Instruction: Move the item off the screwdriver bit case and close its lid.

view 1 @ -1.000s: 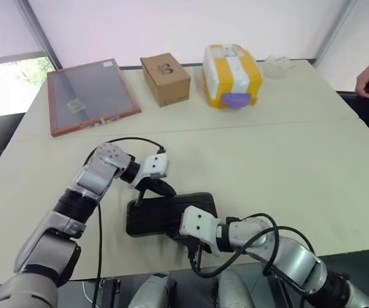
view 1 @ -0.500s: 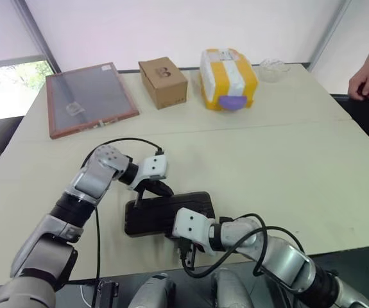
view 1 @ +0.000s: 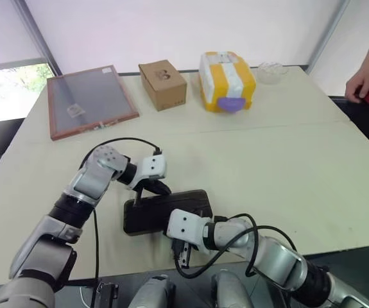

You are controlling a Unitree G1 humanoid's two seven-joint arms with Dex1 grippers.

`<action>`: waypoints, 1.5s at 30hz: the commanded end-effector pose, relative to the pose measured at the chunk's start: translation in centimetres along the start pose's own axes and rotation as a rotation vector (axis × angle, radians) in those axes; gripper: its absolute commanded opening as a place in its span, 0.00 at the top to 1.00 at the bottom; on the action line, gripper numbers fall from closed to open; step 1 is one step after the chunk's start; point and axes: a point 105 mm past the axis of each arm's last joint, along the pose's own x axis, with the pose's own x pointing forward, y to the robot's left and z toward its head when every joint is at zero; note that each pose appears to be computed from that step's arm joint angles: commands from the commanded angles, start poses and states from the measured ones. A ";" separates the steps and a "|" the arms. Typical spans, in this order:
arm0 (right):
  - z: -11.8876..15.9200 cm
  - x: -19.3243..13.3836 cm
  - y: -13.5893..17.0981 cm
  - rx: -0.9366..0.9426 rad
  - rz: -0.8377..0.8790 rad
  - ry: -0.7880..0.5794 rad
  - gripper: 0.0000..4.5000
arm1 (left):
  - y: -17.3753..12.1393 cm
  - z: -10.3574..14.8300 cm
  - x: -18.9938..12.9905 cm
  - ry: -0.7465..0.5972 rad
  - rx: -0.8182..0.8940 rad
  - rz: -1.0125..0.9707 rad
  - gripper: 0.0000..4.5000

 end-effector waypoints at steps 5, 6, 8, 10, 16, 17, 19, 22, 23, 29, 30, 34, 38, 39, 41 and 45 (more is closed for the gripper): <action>-1.6 -5.1 -13.8 -0.058 -0.692 0.148 0.99 | -6.4 -0.8 5.9 -0.062 -0.016 -0.348 1.00; -1.6 -4.7 -12.7 -0.020 -0.623 0.132 0.99 | -5.5 -1.2 6.0 -0.049 0.001 -0.298 1.00; -1.4 -4.2 -10.2 0.043 -0.487 0.101 0.99 | -3.3 -1.7 6.0 -0.029 0.034 -0.192 1.00; -1.1 -4.3 -7.8 0.108 -0.371 0.067 0.99 | -1.2 -1.8 5.8 -0.024 0.053 -0.110 1.00; -2.0 -5.8 -5.2 0.127 -0.262 0.097 0.99 | 1.8 -1.8 4.2 0.001 0.083 -0.041 1.00; -2.0 -5.9 -5.1 0.132 -0.257 0.099 0.99 | 2.0 -1.9 4.1 0.008 0.089 -0.037 1.00; -2.0 -6.0 -4.7 0.144 -0.233 0.096 0.99 | 2.4 -2.0 3.9 0.014 0.100 -0.026 1.00; -1.7 -5.9 -4.4 0.160 -0.218 0.083 0.99 | 2.7 -2.0 3.9 0.016 0.107 -0.022 1.00; -1.5 -5.8 -4.2 0.166 -0.212 0.078 0.99 | 2.7 -2.0 3.9 0.019 0.110 -0.022 1.00; 1.2 -5.6 -2.3 0.313 -0.092 -0.053 0.99 | 4.3 -2.8 3.1 0.088 0.171 0.085 1.00; 1.6 -5.8 -1.7 0.333 -0.061 -0.077 0.99 | 4.8 -2.9 2.5 0.104 0.178 0.121 1.00; 2.4 -6.5 -0.9 0.370 -0.005 -0.122 0.99 | 6.6 -2.9 0.5 0.103 0.151 0.230 1.00; 2.0 -6.5 -0.8 0.359 0.003 -0.097 0.99 | 6.7 -2.6 -0.3 0.056 0.108 0.229 1.00; 1.8 -6.4 -0.8 0.355 0.008 -0.086 0.99 | 6.2 -2.3 0.0 0.014 0.079 0.193 1.00; 1.5 -6.3 -0.7 0.353 0.011 -0.076 0.99 | 5.3 -1.7 0.3 -0.045 0.042 0.139 1.00; 1.2 -6.3 -1.4 0.345 -0.010 -0.068 0.99 | 4.8 -1.4 0.7 -0.056 0.062 0.141 1.00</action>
